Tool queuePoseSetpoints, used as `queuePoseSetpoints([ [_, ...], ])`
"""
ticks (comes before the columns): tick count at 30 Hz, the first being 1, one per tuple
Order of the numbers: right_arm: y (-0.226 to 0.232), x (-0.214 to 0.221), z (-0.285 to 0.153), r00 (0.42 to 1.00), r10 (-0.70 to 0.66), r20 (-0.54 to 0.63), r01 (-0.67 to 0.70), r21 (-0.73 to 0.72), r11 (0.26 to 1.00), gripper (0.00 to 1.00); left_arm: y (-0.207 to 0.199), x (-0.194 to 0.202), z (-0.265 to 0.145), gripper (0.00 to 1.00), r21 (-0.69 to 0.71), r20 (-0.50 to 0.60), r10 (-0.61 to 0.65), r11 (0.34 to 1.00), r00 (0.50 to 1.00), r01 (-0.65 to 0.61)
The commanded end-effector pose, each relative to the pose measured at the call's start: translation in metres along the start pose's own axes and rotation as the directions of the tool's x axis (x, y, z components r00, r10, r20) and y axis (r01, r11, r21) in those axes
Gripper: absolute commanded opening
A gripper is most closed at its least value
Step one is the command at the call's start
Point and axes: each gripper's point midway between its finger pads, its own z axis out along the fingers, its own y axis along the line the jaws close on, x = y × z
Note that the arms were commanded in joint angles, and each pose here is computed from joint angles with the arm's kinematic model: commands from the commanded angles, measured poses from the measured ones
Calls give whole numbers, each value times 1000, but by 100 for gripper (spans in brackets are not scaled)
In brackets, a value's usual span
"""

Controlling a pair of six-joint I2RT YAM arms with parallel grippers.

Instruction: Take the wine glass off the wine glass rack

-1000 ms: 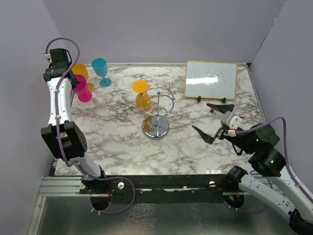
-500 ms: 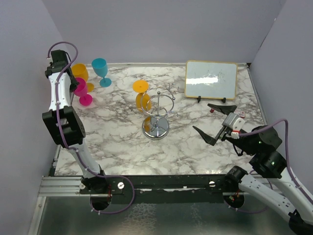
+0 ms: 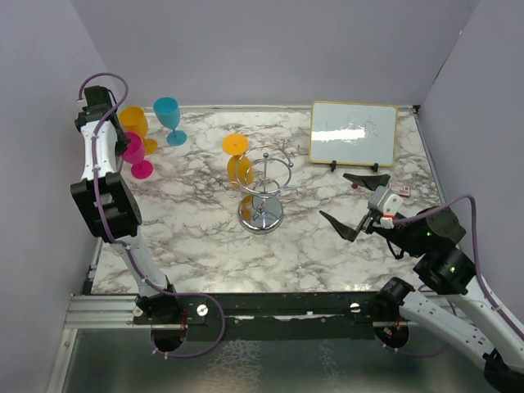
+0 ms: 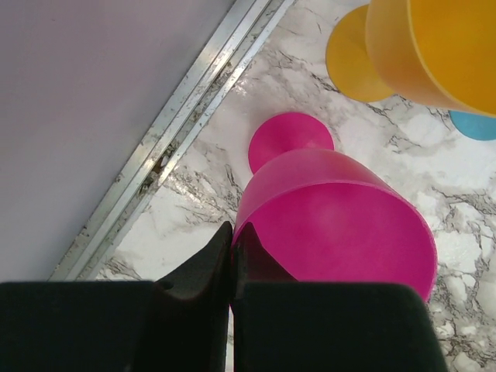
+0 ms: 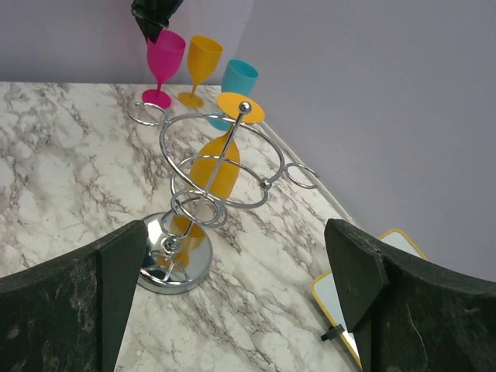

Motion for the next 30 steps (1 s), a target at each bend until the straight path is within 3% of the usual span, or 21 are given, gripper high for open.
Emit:
queuePoseSetpoints([
  [1, 4, -6, 3, 999, 9, 36, -9, -16, 1000, 100, 5, -6, 6, 5, -18, 12, -12, 1000, 1000, 13],
  [9, 4, -7, 4, 999, 9, 38, -8, -24, 1000, 100, 12, -14, -4, 42, -37, 44, -21, 999, 999, 23],
  [16, 7, -7, 6, 999, 10, 31, -9, -43, 999, 100, 23, -46, -62, 62, -18, 193, -85, 996, 977, 90],
  [22, 9, -6, 7, 1000, 11, 20, -10, -58, 998, 100, 27, -60, -130, 71, 67, 325, -149, 989, 934, 134],
  [26, 14, -3, 10, 1000, 15, 17, -13, -86, 996, 100, 6, -57, -180, 73, 266, 389, -209, 958, 897, 108],
  [30, 22, 1, 15, 1000, 27, 1, -27, -135, 991, 100, -34, -40, -217, 75, 467, 395, -203, 884, 896, -6],
])
